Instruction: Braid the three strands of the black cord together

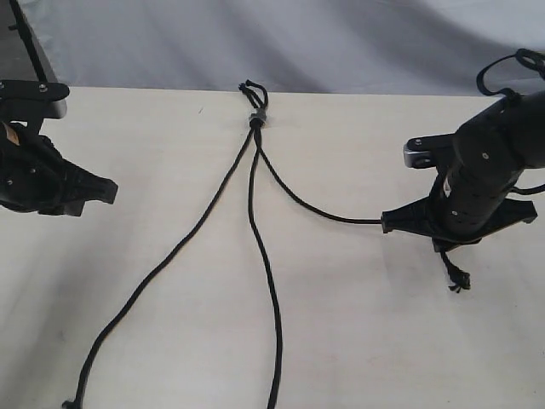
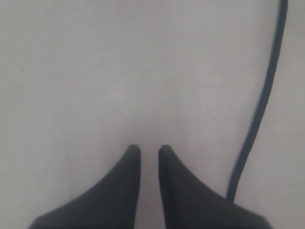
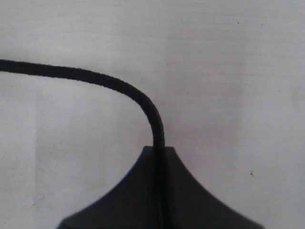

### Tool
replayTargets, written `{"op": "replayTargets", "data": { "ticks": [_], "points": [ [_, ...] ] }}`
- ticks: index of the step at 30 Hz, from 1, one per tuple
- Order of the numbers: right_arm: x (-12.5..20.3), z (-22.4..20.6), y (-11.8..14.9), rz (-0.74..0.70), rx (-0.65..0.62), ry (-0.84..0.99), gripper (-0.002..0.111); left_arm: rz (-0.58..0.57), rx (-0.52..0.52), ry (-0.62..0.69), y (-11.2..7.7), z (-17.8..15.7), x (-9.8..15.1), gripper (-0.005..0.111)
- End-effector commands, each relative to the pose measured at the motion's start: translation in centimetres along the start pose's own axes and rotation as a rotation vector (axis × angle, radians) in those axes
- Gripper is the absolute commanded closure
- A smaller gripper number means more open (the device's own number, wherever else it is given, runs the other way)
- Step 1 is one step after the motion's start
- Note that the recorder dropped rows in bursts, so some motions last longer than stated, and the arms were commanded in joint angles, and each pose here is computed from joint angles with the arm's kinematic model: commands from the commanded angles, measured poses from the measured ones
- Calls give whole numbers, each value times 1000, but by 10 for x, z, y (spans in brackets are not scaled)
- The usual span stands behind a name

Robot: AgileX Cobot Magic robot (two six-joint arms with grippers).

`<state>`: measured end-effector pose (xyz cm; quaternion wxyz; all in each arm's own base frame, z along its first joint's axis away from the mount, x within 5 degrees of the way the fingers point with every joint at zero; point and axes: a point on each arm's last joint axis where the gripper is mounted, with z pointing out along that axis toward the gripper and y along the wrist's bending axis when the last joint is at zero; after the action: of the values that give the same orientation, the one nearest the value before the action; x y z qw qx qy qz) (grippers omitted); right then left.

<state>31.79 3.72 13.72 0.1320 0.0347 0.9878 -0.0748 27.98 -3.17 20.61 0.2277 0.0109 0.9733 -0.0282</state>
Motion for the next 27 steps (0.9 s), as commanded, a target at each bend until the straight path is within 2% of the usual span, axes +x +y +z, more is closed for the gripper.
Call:
{"op": "replayTargets", "data": {
  "ticks": [1,4,7,8,9,11,14,16,18,27],
  "points": [
    [0,1,-1,33,0,5,109,-23,22,-14,-3,-1,-3,73],
    [0,1,-1,32,0,5,109,-29,48,-16,-6,-1,-4,60],
    [1,0,3,18,-4,3,108,-20,93,-16,-12,-2,-4,56],
    [1,-1,6,8,-4,1,104,-2,100,-18,-15,-2,-3,57],
    [2,-1,7,-1,-3,-1,100,11,106,-24,-19,-2,-3,57],
    [1,-2,10,-23,1,-11,84,45,123,-47,-31,-2,-4,57],
    [1,-2,12,-30,-7,-20,57,118,165,-93,-56,-3,-3,57],
    [-4,-5,12,-26,-5,-30,45,172,197,-119,-76,-2,-3,57],
    [-9,-9,12,-36,-1,-38,42,223,224,-102,-95,3,-2,57],
    [-21,-42,4,-59,31,-94,46,470,294,98,-191,58,17,57]
  ]
}}
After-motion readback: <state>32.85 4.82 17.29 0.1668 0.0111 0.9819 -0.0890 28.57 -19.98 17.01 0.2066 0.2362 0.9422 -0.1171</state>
